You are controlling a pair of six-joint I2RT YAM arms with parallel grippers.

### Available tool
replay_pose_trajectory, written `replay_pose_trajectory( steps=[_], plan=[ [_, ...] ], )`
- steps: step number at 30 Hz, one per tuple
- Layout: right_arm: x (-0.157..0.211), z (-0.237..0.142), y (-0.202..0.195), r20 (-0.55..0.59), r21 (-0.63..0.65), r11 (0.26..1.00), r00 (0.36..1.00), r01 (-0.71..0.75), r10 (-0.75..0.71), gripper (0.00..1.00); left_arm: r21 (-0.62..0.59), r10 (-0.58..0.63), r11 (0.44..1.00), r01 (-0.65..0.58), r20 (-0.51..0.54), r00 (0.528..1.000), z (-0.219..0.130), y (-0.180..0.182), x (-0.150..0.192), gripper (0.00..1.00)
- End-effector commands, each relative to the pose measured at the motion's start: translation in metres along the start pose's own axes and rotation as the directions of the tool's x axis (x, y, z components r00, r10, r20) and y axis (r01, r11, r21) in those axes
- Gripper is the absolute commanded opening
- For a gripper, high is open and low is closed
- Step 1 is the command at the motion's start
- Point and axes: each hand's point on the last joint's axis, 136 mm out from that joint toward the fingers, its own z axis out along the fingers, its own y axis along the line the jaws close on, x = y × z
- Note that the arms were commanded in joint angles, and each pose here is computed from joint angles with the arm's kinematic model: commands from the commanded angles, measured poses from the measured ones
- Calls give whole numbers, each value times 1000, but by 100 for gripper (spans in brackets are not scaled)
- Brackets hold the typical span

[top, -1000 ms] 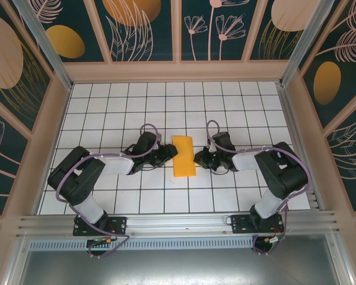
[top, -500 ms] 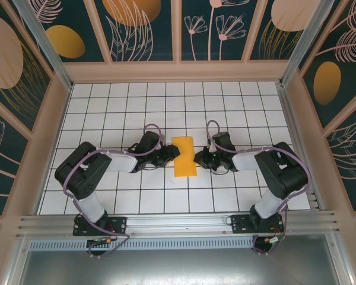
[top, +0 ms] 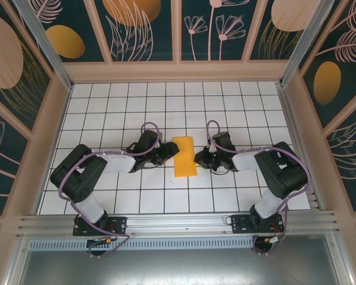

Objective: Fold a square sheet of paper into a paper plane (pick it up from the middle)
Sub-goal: Fold the square sheet of paper in half at the center of the table, then fold the triangle a second time at the center of the table.

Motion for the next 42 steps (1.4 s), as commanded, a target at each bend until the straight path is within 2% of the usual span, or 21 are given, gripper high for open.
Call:
replay_pose_trajectory(
  steps=[1, 4, 5, 15, 26, 42],
  plan=[
    [15, 6, -37, -32, 109, 992, 997, -60, 64, 8, -3, 2, 1000, -2, 3, 1000, 1, 0, -3, 57],
    [15, 6, -36, -32, 102, 993, 997, -60, 63, 8, 29, 2, 1000, -2, -14, 1000, 2, -7, -1, 57],
    [15, 6, -36, -33, 101, 993, 997, -61, 64, 8, 8, -8, 1000, 8, -28, 1000, 8, 2, 1, 57],
    [18, 8, -38, -42, 85, 993, 996, -77, 81, 9, 16, -13, 1000, 14, -58, 998, 16, 3, 5, 57],
    [19, 9, -40, -48, 90, 993, 995, -79, 84, 9, 56, 3, 998, 0, -64, 998, 16, -7, 5, 42],
    [17, 9, -32, -47, 50, 996, 996, -75, 77, 9, 129, 5, 992, 4, -67, 998, 12, -20, 6, 39]
  ],
)
